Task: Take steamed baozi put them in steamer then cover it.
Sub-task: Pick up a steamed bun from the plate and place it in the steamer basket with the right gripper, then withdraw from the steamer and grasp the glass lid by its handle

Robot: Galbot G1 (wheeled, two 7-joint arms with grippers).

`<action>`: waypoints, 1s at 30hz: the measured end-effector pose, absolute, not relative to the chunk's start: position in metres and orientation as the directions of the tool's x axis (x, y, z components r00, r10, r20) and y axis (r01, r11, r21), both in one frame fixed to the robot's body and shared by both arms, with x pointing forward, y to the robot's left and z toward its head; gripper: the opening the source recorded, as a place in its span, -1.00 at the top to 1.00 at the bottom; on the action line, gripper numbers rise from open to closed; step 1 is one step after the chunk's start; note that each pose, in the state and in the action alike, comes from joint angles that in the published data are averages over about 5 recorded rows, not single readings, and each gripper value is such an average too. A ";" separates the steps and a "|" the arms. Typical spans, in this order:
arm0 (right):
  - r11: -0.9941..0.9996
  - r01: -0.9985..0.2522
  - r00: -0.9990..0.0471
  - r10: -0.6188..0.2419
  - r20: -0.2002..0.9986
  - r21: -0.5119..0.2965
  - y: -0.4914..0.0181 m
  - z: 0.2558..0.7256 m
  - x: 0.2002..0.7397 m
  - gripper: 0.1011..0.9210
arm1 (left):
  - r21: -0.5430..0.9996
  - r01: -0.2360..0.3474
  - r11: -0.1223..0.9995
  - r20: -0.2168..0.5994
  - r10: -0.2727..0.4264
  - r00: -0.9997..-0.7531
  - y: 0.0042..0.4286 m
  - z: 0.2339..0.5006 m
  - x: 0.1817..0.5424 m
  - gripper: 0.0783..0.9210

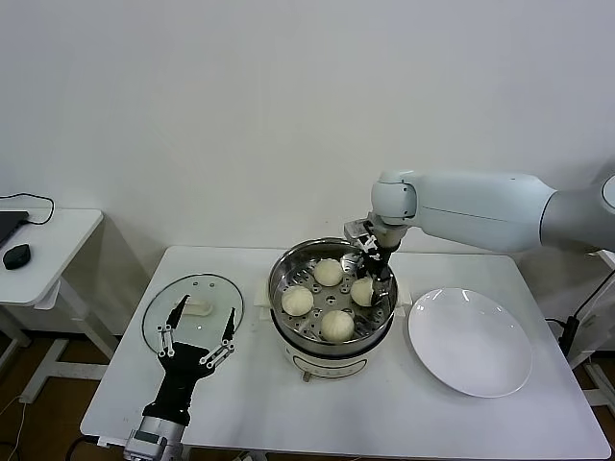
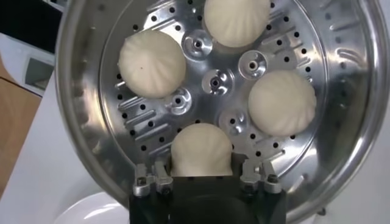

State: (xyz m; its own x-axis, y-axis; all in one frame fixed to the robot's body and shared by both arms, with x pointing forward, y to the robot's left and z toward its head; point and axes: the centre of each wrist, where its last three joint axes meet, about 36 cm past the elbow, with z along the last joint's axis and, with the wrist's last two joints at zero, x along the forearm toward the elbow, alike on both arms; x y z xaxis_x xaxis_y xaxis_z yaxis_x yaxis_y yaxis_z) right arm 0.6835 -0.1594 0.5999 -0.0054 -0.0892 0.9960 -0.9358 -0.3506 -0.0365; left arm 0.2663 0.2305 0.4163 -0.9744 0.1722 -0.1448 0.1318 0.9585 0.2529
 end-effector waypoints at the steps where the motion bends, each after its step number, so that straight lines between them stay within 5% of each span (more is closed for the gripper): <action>1: -0.350 -0.936 -0.007 -0.093 0.996 -0.040 -0.159 0.599 0.683 -0.55 | 0.254 0.131 0.958 -0.144 0.172 -0.975 0.231 0.416 0.266 -0.77; 6: -0.349 -0.935 -0.018 -0.112 0.994 -0.056 -0.160 0.600 0.682 -0.75 | 0.257 0.129 0.958 -0.145 0.170 -0.975 0.232 0.416 0.267 -0.77; 16: -0.336 -0.930 -0.063 -0.252 0.966 -0.148 -0.181 0.630 0.672 -0.76 | 0.265 0.133 0.955 -0.149 0.177 -0.973 0.231 0.417 0.269 -0.77; 23: -0.211 -0.884 -0.259 -0.523 0.812 -0.418 -0.220 0.642 0.653 -0.76 | 0.302 0.122 0.945 -0.157 0.176 -0.972 0.234 0.415 0.276 -0.77; 30: 0.193 -0.713 -0.566 -0.725 0.391 -0.674 -0.248 0.608 0.625 -0.76 | 0.370 0.080 0.926 -0.174 0.154 -0.973 0.241 0.414 0.289 -0.77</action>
